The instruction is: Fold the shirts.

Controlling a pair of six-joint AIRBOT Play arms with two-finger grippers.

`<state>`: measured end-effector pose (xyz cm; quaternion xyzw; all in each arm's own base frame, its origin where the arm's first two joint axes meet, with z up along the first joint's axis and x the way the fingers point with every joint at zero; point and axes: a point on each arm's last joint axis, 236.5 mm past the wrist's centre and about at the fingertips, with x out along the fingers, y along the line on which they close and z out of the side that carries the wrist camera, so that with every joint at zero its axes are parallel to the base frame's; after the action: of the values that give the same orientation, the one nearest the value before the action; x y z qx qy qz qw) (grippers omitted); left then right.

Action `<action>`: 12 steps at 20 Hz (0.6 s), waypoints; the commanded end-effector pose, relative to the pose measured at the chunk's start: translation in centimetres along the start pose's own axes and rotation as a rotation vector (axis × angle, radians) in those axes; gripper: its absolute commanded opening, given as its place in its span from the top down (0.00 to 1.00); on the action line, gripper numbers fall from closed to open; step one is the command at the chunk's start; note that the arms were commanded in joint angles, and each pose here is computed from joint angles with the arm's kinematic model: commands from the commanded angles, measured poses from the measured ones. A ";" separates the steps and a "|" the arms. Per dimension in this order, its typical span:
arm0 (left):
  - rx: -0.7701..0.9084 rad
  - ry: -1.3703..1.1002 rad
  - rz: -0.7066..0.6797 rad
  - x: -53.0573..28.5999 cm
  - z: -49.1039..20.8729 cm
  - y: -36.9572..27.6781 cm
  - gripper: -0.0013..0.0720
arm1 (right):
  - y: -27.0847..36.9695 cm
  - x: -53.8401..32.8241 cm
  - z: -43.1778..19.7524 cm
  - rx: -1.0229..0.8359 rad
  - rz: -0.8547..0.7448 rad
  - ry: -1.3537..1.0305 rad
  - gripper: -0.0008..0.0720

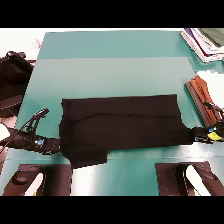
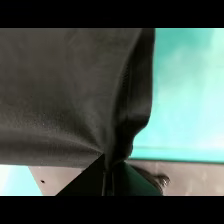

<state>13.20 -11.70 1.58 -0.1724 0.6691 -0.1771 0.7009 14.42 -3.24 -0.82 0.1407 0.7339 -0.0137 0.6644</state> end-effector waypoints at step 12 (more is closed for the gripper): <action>0.034 -0.248 0.105 0.2 20.1 2.4 0.95 | 4.6 -2.7 15.6 -0.145 0.019 -0.103 0.97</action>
<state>29.11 -10.04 2.34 -0.1519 0.5945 -0.1371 0.7777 26.30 -3.26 0.85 0.0910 0.7113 0.0212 0.6966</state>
